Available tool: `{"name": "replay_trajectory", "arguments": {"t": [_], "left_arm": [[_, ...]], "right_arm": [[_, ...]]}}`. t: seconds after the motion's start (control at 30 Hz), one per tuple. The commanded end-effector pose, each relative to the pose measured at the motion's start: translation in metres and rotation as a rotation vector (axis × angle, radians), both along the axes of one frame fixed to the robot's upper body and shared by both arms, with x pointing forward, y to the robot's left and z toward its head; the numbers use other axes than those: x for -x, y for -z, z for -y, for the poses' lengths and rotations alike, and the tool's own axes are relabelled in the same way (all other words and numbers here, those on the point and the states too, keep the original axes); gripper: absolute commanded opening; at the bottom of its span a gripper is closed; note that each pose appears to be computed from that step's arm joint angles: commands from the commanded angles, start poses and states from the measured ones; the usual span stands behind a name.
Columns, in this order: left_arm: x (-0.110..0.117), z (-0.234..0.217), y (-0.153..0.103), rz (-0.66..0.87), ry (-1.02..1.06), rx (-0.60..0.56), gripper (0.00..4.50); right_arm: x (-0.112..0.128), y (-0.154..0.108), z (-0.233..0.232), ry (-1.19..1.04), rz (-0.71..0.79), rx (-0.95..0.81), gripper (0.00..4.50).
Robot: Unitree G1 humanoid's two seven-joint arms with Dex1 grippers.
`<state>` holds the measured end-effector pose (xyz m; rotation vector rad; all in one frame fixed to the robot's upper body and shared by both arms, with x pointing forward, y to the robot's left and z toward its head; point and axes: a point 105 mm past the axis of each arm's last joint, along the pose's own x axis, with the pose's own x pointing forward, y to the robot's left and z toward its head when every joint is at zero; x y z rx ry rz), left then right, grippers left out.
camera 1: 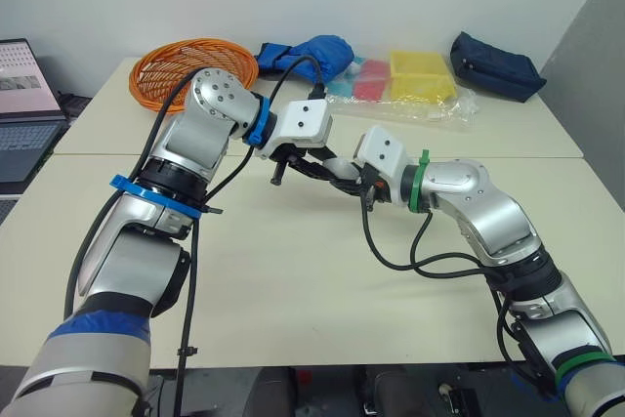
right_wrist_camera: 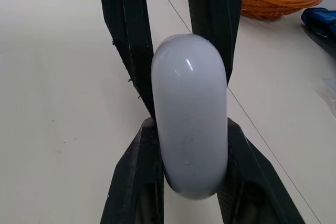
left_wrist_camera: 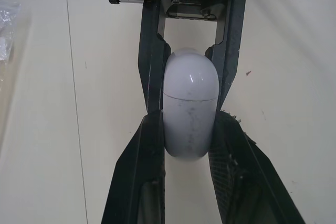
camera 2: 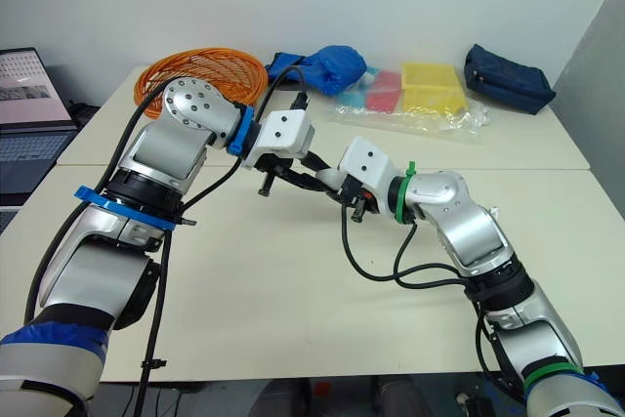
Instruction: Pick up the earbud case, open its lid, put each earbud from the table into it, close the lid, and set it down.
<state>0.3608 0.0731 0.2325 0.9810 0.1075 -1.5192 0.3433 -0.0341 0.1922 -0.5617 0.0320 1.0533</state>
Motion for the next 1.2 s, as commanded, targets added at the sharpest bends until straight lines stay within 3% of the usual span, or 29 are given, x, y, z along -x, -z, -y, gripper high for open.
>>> {"name": "replay_trajectory", "arguments": {"t": [0.03, 0.2, 0.4, 0.53, 0.67, 0.77, 0.93, 1.2], "left_arm": [[0.003, 0.002, -0.015, 0.044, 0.01, 0.044, 0.74], [0.001, 0.002, -0.017, 0.055, 0.0, 0.049, 0.74], [0.0, -0.001, -0.017, 0.004, -0.026, 0.1, 0.74], [-0.004, -0.013, -0.009, -0.138, -0.097, 0.267, 0.74], [0.002, -0.022, 0.006, -0.337, -0.157, 0.491, 0.74], [0.009, -0.02, 0.018, -0.342, -0.169, 0.571, 0.74], [0.017, -0.006, 0.021, -0.236, -0.138, 0.648, 0.74], [0.023, 0.0, 0.02, -0.243, -0.125, 0.639, 0.74]], "right_arm": [[0.0, -0.018, -0.001, -0.013, 0.061, -0.023, 0.85], [-0.001, -0.016, 0.002, -0.011, 0.051, -0.022, 0.85], [0.0, -0.017, 0.008, -0.01, 0.029, -0.032, 2.91], [0.016, -0.023, 0.029, -0.06, -0.003, -0.077, 4.45], [0.028, -0.046, 0.046, -0.065, -0.03, -0.196, 4.48], [0.023, -0.051, 0.05, -0.025, 0.023, -0.136, 4.48], [0.02, -0.054, 0.043, -0.03, 0.054, -0.077, 4.48], [0.011, -0.051, 0.042, -0.012, 0.038, -0.033, 4.48]]}}
